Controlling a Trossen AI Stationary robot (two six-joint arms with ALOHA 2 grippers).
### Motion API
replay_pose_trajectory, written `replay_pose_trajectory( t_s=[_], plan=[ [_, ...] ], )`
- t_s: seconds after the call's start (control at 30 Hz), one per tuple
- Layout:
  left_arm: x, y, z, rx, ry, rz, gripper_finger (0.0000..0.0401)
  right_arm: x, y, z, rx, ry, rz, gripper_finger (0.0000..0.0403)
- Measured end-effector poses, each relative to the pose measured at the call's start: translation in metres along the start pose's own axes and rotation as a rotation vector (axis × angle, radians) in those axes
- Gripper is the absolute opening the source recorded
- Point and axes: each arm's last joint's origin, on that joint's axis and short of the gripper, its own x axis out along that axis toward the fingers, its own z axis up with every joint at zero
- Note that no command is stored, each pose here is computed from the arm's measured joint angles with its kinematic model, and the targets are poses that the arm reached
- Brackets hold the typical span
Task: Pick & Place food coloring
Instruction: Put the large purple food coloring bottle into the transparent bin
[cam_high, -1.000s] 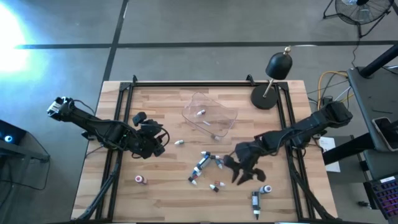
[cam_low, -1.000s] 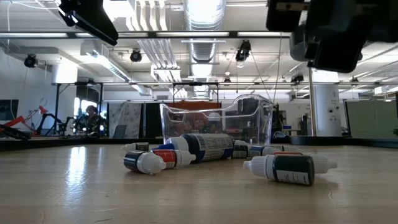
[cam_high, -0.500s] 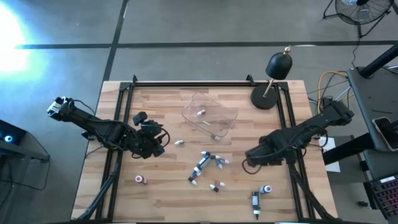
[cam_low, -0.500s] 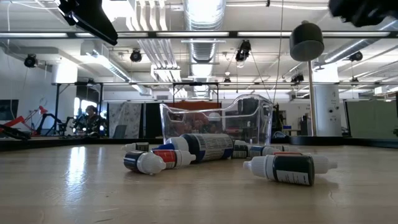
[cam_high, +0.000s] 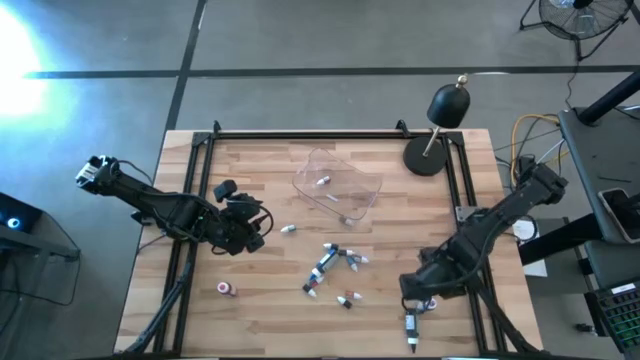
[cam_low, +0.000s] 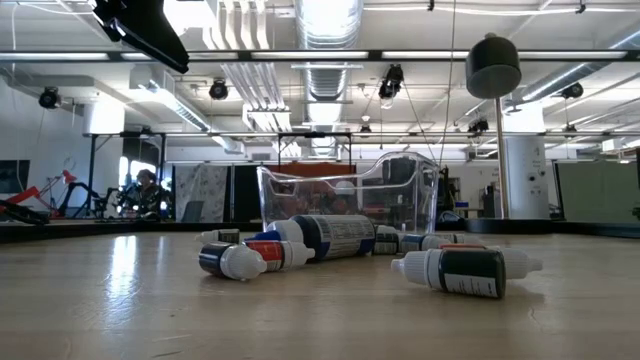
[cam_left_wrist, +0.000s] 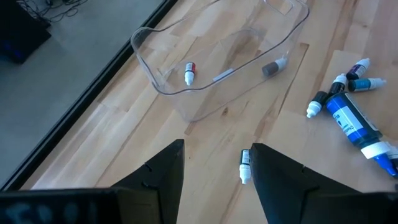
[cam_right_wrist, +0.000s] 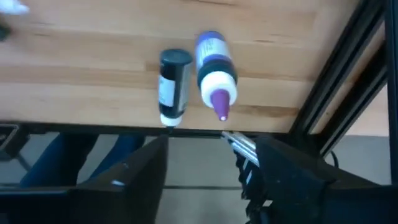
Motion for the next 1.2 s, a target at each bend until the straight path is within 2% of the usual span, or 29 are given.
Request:
replay_pose_trajectory(
  t_s=[0.13,0.3,0.63,0.9,1.2],
  plan=[
    [0.0,0.0,0.0,-0.001,0.0,0.0,0.0156,0.016,0.001,-0.006,0.034,-0.032,-0.051,0.0273],
    [0.0,0.0,0.0,-0.001,0.007,-0.009,0.0156,0.03,0.008,-0.008,0.04,-0.051,-0.078,0.0276],
    [0.0,-0.001,-0.001,-0.006,0.02,-0.026,0.0156,0.055,0.016,-0.011,0.011,-0.086,-0.139,0.0235],
    [0.0,-0.001,-0.001,-0.006,0.019,-0.026,0.0156,0.062,0.011,-0.005,0.019,-0.109,-0.158,0.0216],
    [0.0,-0.001,-0.001,-0.007,0.02,-0.026,0.0156,0.074,0.013,-0.001,-0.012,-0.059,-0.097,0.0191]
  ],
)
